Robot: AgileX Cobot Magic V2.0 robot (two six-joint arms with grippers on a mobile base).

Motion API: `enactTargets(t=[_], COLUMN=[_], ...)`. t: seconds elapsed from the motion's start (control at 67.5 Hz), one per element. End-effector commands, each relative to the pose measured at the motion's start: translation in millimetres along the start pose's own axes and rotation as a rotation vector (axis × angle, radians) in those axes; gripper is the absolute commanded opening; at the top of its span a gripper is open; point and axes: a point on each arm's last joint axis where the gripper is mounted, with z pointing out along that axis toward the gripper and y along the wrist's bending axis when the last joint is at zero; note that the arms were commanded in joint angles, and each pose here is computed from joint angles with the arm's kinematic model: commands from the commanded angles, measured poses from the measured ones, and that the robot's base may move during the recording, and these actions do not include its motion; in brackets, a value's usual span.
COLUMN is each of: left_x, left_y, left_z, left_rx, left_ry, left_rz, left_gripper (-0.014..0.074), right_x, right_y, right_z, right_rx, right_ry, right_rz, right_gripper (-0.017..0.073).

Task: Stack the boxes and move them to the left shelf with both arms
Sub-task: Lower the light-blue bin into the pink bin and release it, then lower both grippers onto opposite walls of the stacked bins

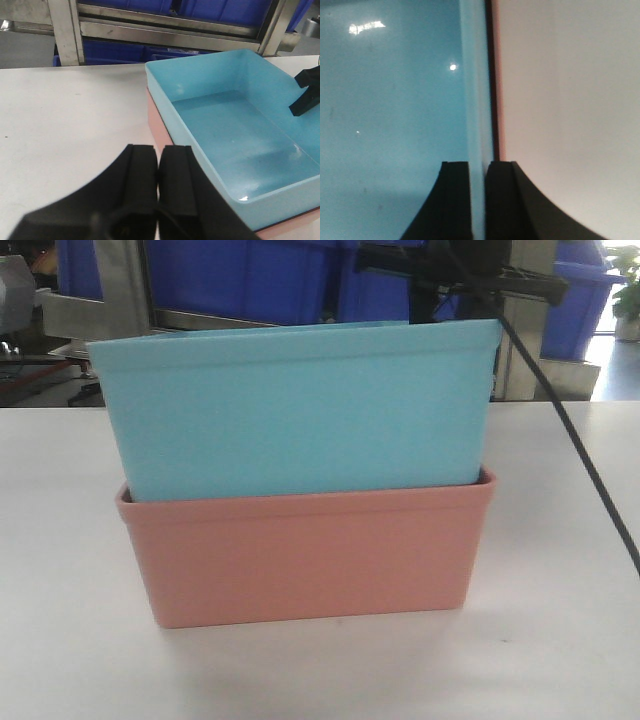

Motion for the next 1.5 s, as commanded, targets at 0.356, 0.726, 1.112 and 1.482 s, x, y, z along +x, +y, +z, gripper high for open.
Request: enactTargets(t=[0.356,0.726,1.112,1.482], left_x=[-15.5,-15.5,-12.7,-26.5], left_y=[-3.3,-3.3,-3.0,-14.6], left_z=[-5.9,-5.9,-1.4,46.6], left_rx=[0.029,0.029,0.023,0.058], left_ry=[-0.109,-0.109,-0.074,0.173], left_rz=[0.001,0.001,0.002,-0.144], left_gripper=[-0.0007,-0.0007,0.0155,0.0517], right_x=[-8.8,-5.5,11.6,18.1], right_y=[4.3,4.7,0.1,-2.8], right_z=[-38.3,-60.5,-132.5,-144.3], right_rx=[-0.030,-0.038,-0.018,0.000], right_ry=[-0.147,-0.182,-0.316,-0.341], right_rz=[-0.018,-0.038,-0.213,-0.285], right_gripper=[0.0276,0.0615,0.0615,0.0615])
